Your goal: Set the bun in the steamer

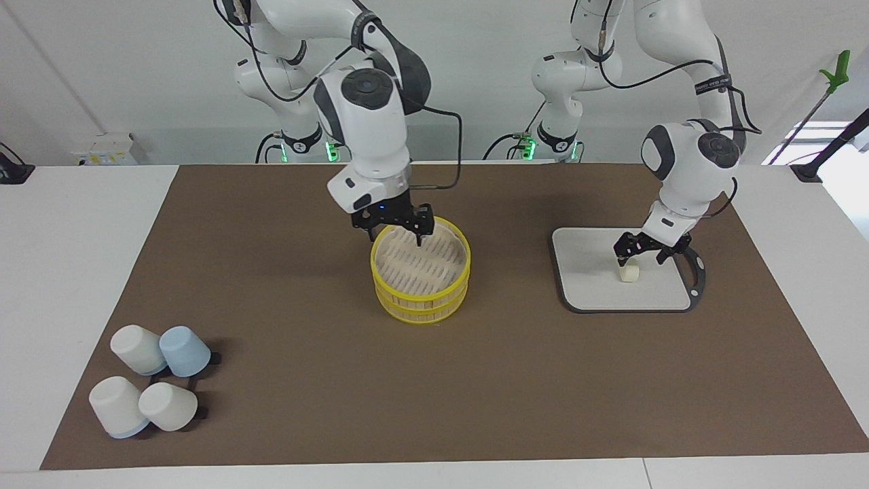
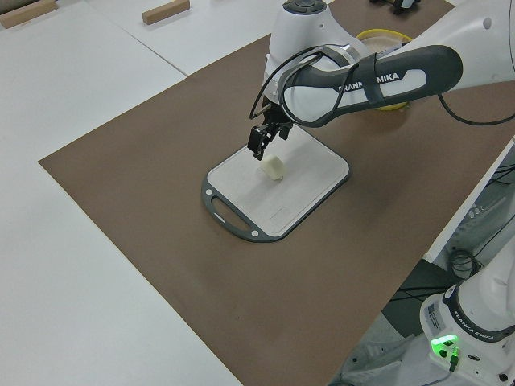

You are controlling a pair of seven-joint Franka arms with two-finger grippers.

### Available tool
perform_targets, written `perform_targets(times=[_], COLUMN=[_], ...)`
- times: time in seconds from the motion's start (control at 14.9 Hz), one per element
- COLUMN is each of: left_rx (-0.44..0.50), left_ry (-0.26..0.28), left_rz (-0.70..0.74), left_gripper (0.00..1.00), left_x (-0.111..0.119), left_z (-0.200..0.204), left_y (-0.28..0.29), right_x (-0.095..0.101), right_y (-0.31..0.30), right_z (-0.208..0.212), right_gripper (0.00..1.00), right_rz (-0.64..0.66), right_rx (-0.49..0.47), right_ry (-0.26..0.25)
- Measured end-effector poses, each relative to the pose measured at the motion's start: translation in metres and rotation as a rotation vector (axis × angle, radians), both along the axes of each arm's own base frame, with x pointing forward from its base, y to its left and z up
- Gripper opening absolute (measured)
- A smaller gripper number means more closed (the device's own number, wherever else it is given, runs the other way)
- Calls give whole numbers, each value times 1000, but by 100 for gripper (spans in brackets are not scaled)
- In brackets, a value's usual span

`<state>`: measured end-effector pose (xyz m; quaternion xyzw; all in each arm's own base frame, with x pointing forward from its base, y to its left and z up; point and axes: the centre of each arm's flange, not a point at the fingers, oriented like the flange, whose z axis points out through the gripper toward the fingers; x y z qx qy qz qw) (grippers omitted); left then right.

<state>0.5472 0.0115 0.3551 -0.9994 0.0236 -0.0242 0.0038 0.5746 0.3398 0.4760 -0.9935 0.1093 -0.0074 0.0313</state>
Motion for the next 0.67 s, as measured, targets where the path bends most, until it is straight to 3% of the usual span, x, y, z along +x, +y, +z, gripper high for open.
perform_targets(times=[0.47, 0.67], left_rx=[-1, -1], left_ry=[25, 29], left_rz=[-29, -37], left_gripper=[95, 85], left_x=[-6, -6], left_z=[-31, -36], left_y=[0, -1], right_x=[-16, -16], right_y=[101, 112], right_z=[-61, -71], right_gripper=[100, 100], right_rz=[37, 52], right_rx=[-37, -37], right_ry=[17, -16])
